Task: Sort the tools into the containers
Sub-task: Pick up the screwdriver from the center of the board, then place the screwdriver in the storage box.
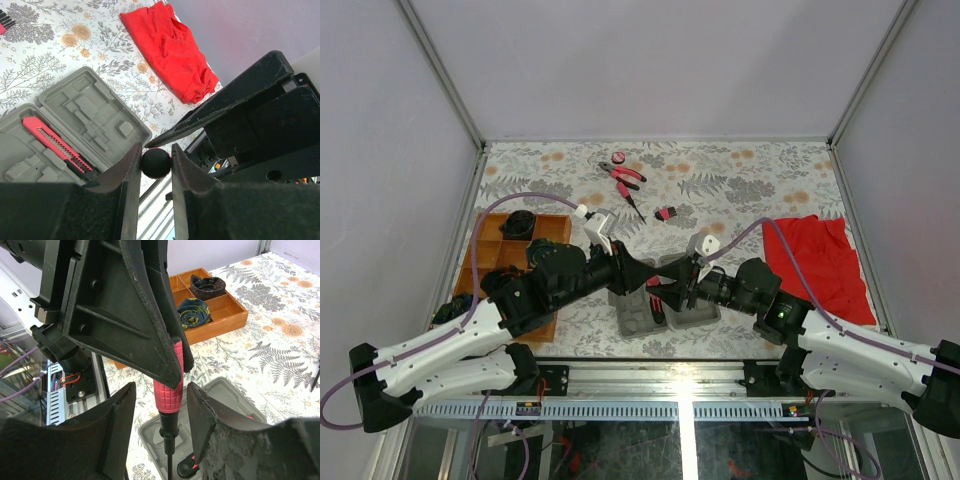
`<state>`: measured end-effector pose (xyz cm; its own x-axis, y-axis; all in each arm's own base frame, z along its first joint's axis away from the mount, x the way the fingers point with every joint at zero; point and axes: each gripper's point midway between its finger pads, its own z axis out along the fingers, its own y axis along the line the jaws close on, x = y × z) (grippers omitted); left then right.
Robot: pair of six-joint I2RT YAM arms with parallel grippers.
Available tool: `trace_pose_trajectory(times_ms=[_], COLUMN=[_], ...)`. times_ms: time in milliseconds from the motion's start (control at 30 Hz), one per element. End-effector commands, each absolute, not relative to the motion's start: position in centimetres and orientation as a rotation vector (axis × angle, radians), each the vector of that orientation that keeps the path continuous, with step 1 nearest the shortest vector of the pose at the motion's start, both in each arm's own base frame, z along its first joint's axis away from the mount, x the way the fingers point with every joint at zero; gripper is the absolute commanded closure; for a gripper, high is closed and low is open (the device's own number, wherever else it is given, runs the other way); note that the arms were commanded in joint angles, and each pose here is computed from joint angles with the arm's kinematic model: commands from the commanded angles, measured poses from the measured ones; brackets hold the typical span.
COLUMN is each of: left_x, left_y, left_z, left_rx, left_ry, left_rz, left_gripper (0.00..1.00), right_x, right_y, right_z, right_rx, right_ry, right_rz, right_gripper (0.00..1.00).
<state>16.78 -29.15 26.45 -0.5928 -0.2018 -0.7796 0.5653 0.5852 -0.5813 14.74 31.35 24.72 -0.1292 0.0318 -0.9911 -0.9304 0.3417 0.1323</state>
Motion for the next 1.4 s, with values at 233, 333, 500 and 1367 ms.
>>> trace_pose_trajectory(times_ms=[233,333,500,1367], left_x=[16.5,16.8,17.6,23.8], left_y=[-29.6,-29.1,-28.3,-19.5], left_z=[29.1,29.0,28.4,12.4], left_rx=[0.308,0.282,0.241,-0.227], left_ry=[1.848,1.857,1.876,2.413], left_rz=[-1.158,-1.136,-1.096,-0.678], left_gripper=[0.97,0.83,0.50,0.39], right_x=[15.0,15.3,17.7,23.5], right_y=[32.1,32.0,30.5,24.7], right_z=[26.9,26.9,26.1,14.4], right_rx=[-0.834,-0.809,-0.660,-0.178], right_ry=[1.386,1.397,1.506,2.219], right_rz=[1.073,1.070,0.954,0.796], right_gripper=[0.75,0.83,1.00,1.00])
